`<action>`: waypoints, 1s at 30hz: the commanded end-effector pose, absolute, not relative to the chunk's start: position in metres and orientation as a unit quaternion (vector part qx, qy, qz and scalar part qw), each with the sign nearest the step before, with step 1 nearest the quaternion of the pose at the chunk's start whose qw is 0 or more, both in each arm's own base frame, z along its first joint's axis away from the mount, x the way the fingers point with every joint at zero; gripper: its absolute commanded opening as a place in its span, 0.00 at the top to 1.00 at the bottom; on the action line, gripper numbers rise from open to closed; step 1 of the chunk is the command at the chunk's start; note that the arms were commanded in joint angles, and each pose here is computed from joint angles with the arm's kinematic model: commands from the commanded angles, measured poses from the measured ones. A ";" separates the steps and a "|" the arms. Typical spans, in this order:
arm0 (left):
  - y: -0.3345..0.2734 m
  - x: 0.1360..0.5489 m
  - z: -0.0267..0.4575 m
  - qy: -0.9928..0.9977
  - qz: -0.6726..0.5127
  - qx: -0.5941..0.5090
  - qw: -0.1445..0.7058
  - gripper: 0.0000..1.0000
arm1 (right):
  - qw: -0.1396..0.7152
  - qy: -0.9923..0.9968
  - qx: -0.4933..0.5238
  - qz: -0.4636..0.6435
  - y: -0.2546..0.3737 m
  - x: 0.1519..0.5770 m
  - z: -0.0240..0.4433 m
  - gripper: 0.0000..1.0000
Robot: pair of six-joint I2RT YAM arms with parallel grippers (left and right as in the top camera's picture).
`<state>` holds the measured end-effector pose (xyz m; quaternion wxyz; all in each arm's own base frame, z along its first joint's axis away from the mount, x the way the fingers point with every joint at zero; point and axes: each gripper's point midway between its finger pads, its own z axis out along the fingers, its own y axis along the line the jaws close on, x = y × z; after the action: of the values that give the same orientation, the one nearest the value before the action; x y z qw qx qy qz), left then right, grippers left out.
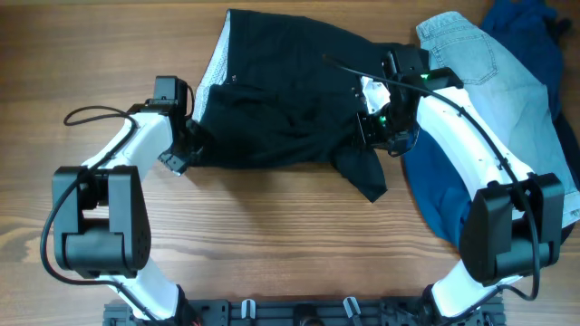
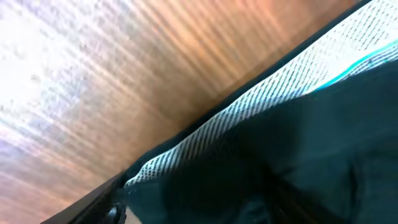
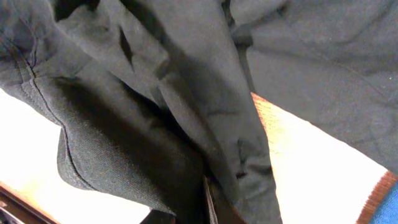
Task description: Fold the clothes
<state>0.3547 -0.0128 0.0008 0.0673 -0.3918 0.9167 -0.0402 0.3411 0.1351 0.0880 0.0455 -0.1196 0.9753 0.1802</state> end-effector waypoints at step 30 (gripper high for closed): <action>0.001 0.382 0.006 0.909 -0.028 -0.391 0.139 0.96 | 0.154 0.980 -0.121 -0.022 0.144 0.289 0.070 0.52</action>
<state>0.3835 -0.0037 0.0062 0.1338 -0.3971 0.9071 -0.0402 0.2849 0.1508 0.0763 0.1398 -0.1113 0.9839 0.0002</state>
